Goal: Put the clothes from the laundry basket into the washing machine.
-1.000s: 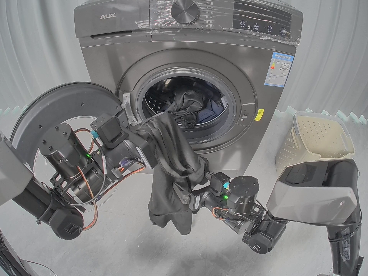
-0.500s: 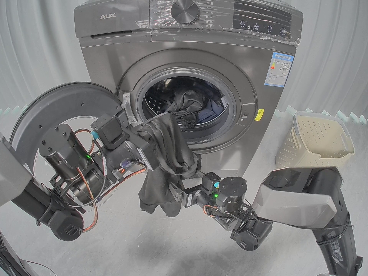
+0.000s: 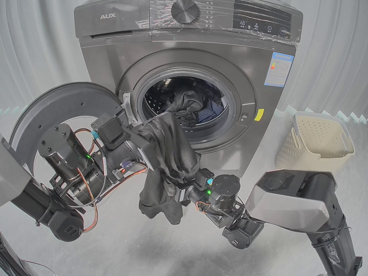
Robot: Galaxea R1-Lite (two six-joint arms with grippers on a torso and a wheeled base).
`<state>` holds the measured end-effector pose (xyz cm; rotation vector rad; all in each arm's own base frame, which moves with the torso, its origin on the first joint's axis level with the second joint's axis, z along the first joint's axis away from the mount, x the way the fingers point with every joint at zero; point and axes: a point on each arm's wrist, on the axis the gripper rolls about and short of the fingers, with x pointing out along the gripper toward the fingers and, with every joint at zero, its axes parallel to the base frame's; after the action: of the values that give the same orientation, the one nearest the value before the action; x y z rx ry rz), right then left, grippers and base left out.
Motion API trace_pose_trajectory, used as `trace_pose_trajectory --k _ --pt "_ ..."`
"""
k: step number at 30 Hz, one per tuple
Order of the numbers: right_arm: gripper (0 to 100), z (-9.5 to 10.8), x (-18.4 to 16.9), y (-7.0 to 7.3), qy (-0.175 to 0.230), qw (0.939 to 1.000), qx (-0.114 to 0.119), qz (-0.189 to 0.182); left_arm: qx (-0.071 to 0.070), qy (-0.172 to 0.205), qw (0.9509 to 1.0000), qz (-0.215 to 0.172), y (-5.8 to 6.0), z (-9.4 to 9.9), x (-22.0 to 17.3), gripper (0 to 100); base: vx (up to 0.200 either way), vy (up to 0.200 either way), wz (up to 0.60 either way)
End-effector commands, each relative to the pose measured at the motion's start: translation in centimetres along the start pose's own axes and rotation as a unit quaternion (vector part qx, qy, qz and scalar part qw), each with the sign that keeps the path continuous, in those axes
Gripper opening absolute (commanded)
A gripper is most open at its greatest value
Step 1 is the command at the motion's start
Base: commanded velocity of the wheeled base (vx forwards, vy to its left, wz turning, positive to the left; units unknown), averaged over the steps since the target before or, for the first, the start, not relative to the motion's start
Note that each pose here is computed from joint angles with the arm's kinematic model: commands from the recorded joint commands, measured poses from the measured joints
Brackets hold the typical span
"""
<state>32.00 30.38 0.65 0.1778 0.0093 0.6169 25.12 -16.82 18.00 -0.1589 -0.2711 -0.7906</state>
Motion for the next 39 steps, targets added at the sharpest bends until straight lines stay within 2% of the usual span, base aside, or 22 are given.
trace_pose_trajectory --k 1,2,3,10,14,17,19,24,28,31,36,39 --pt "100 -0.3 0.6 0.2 -0.008 1.0000 0.003 0.000 -0.001 -0.010 1.0000 -0.002 -0.1 0.6 -0.1 0 0.000 0.000 0.00" --pt "100 -0.2 0.6 0.2 -0.010 0.9999 0.004 -0.002 0.000 -0.010 0.9999 -0.001 -0.1 0.6 -0.1 0 0.000 0.000 0.00" --pt "0 -0.2 0.6 0.3 -0.012 0.9999 0.005 -0.003 0.000 -0.010 1.0000 0.000 0.0 0.6 -0.1 0 0.000 0.000 0.00" --pt "0 1.5 0.5 0.1 -0.032 0.9994 0.010 -0.005 0.000 -0.003 0.9999 0.011 0.7 0.2 -0.1 0 0.000 0.000 0.00" --pt "0 4.7 0.3 -0.6 -0.063 0.9978 0.018 -0.013 0.001 0.005 0.9997 0.025 1.6 -0.3 -0.2 0 0.000 0.000 0.00" --pt "0 6.5 -0.3 -1.0 -0.076 0.9967 0.020 -0.020 -0.004 0.008 0.9994 0.033 2.0 -0.4 -0.3 0 0.000 0.000 0.00" --pt "0 7.8 -0.8 -1.4 -0.086 0.9954 0.021 -0.037 -0.006 0.010 0.9991 0.040 2.6 -0.5 -0.4 0 0.000 0.000 0.00" --pt "0 9.8 -1.9 -2.5 -0.097 0.9936 0.020 -0.053 -0.004 0.026 0.9975 0.065 4.1 -1.6 -0.6 0 0.000 0.000 0.00" --pt "0 10.2 -3.1 -2.7 -0.088 0.9944 0.019 -0.056 -0.002 0.047 0.9954 0.083 5.3 -3.0 -0.8 0 0.000 0.000 0.00" --pt "0 10.3 -3.6 -2.7 -0.084 0.9947 0.019 -0.057 -0.004 0.066 0.9939 0.088 5.6 -4.1 -1.0 0 0.000 0.000 0.00" --pt "0 11.1 -3.7 -2.6 -0.093 0.9939 0.020 -0.055 -0.010 0.105 0.9907 0.085 5.4 -5.8 -2.0 0 0.000 0.000 0.00" --pt "0 11.1 -3.6 -2.5 -0.095 0.9937 0.021 -0.056 -0.006 0.131 0.9881 0.081 5.4 -6.9 -2.6 0 0.000 0.000 0.00"
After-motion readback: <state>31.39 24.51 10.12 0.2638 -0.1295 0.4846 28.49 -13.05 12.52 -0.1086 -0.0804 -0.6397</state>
